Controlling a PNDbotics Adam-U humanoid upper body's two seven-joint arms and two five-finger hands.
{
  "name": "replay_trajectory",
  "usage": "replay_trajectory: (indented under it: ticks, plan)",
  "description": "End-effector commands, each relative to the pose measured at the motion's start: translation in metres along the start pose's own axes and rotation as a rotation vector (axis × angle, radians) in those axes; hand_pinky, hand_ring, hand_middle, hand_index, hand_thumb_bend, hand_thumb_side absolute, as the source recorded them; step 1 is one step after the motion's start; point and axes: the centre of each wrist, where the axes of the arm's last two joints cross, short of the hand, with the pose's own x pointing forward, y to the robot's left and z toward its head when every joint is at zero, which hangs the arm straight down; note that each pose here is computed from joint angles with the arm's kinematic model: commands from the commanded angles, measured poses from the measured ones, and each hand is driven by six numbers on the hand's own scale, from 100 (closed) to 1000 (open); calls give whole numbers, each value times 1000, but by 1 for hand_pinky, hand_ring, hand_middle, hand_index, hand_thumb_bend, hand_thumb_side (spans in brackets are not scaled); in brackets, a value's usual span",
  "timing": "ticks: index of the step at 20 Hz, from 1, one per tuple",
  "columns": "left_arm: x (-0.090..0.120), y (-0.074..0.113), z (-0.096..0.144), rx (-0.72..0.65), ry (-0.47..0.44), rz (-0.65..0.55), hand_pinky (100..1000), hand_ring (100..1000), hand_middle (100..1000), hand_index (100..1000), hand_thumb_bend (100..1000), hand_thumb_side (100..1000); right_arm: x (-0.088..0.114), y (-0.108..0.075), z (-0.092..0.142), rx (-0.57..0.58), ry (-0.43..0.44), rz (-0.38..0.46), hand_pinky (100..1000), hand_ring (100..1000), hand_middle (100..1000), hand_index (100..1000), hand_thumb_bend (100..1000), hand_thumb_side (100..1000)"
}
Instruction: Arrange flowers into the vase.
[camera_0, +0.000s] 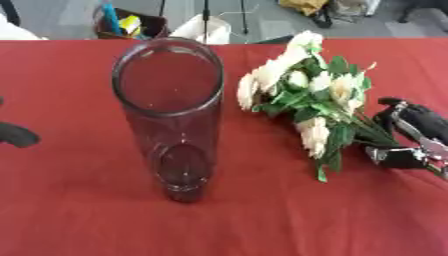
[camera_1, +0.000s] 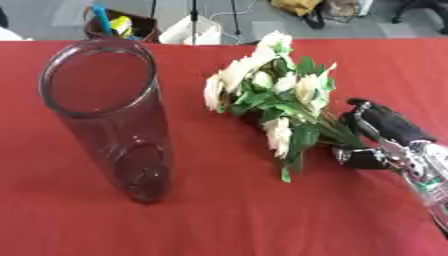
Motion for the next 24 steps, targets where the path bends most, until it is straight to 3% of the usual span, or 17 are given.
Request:
replay_trajectory:
  ticks: [1,5,6,7,8,17,21,22,24]
  plan:
    - [4,-3,-4,-18,-18,5,514,481,679,761,100,998,0,-12,1,-28,-3,5,643,936,308,526,100,215]
    - [4,-3,-4,-19,-17,5,513,481,678,761,100,998,1,-14,1,-34,-5,0,555,857,305,516,100,236]
    - [4,-3,-4,-19,-16,5,513,480,678,760,100,998,1,-15,2,-36,-8,1,514,820,302,513,100,291]
    - [4,-3,-4,-19,-16,5,513,480,678,760,100,998,2,-15,2,-38,-9,2,514,820,302,513,100,291]
    - [4,-3,-4,-19,-16,5,512,480,677,760,100,997,2,-15,2,-42,-8,2,449,762,272,499,100,414]
    - [4,-4,-4,-24,-18,5,508,473,666,759,100,990,-4,-8,0,-45,7,-17,336,614,100,393,100,488]
    - [4,-4,-4,-26,-18,4,508,471,662,759,100,985,-8,-3,-1,-44,6,-25,300,547,100,345,100,546]
    - [4,-4,-4,-27,-17,3,508,470,662,759,100,985,-9,-2,-1,-49,4,-25,282,524,100,332,100,587]
    - [4,-4,-4,-31,-16,1,508,468,660,759,100,984,-10,-1,-1,-73,-7,-28,255,498,100,278,100,819]
